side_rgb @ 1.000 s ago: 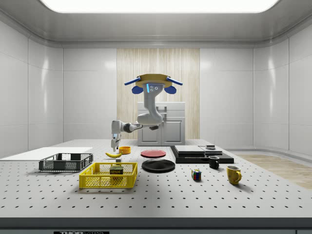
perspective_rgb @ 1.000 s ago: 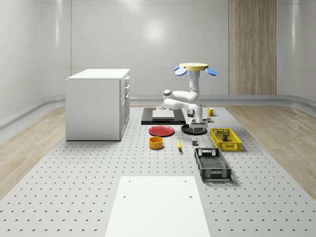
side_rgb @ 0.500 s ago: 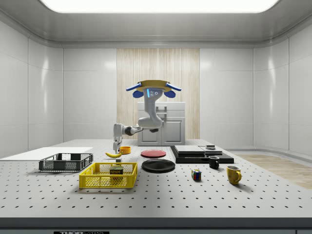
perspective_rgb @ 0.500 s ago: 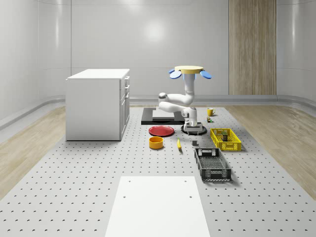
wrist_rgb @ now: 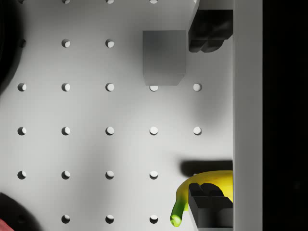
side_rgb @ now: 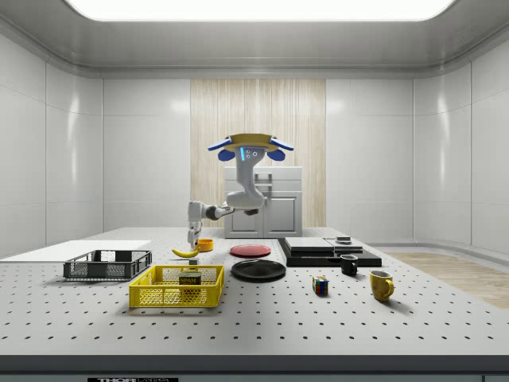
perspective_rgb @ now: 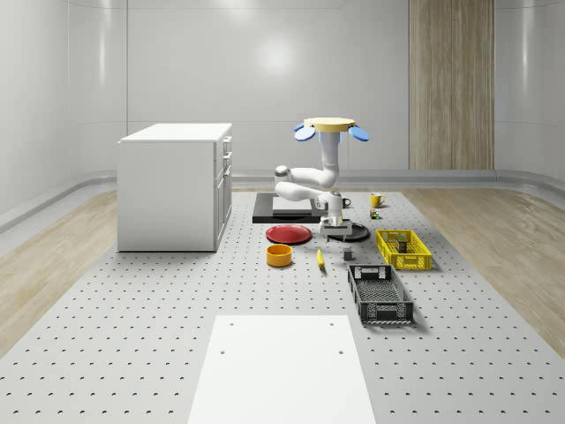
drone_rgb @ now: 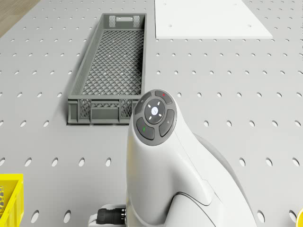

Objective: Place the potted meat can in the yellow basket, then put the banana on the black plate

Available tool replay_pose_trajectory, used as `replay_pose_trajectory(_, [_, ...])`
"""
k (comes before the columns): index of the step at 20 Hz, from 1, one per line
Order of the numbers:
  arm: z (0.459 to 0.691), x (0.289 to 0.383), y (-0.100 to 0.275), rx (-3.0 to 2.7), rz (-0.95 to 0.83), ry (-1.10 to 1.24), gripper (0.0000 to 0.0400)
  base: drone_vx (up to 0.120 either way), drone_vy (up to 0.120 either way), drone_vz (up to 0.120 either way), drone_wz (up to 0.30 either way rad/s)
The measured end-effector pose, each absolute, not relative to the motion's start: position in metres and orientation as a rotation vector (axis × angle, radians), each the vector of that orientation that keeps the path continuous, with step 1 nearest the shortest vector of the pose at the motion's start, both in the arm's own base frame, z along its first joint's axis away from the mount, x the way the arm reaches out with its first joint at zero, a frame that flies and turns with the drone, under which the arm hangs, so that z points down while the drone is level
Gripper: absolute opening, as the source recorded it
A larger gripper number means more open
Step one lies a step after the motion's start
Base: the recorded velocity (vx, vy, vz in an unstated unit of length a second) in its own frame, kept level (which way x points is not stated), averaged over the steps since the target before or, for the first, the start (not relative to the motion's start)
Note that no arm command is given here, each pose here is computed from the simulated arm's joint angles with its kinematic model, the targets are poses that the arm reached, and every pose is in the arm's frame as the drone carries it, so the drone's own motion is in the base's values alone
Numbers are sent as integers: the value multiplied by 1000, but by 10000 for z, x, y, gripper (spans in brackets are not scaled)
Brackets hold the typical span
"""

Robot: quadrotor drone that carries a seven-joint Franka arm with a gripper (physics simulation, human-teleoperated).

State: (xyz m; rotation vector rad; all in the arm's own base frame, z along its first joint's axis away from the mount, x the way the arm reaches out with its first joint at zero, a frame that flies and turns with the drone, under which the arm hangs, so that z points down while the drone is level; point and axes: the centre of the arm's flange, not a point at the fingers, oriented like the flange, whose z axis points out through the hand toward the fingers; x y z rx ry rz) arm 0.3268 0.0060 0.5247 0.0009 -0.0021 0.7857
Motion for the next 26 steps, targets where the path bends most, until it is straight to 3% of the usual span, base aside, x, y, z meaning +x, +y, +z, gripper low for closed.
replay_pose_trajectory(9, [5247,3268,60,1,786,-2,400,120,-120,0,0])
replay_pose_trajectory(16, [5247,3268,60,1,786,-2,400,0,-120,-91,0])
replay_pose_trajectory(20, [5247,3268,60,1,786,-2,400,90,0,0,0])
replay_pose_trajectory(26, [5271,3268,60,1,786,-2,400,0,40,0,0])
